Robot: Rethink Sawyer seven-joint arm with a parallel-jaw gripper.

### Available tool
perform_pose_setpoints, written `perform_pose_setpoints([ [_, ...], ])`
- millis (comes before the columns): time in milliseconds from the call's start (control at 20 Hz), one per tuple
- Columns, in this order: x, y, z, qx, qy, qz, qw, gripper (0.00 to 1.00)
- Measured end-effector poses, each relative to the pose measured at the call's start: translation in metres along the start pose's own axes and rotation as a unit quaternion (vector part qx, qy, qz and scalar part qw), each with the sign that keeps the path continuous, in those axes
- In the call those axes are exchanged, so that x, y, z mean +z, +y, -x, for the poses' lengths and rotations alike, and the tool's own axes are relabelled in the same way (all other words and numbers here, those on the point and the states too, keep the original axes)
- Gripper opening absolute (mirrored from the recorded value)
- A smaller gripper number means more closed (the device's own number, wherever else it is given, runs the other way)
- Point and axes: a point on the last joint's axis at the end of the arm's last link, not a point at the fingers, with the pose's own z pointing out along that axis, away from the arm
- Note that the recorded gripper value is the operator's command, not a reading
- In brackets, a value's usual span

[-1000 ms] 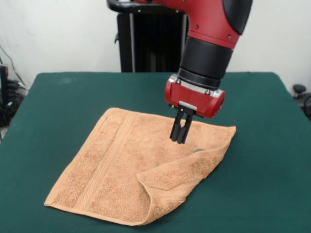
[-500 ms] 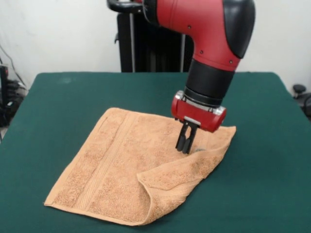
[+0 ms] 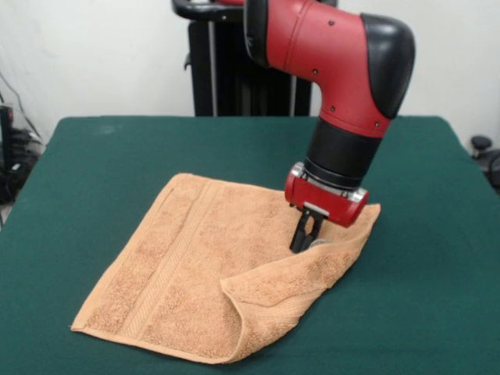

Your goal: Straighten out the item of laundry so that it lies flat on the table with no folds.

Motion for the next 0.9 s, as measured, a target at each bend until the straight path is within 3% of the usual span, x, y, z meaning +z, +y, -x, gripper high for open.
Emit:
perform_pose_setpoints([
  [600,-0.006,0.01,0.001,0.018,-0.002,0.0,0.9998,0.0],
  [900,-0.029,0.025,-0.001,0.013,0.021,0.007,0.9997,0.0],
])
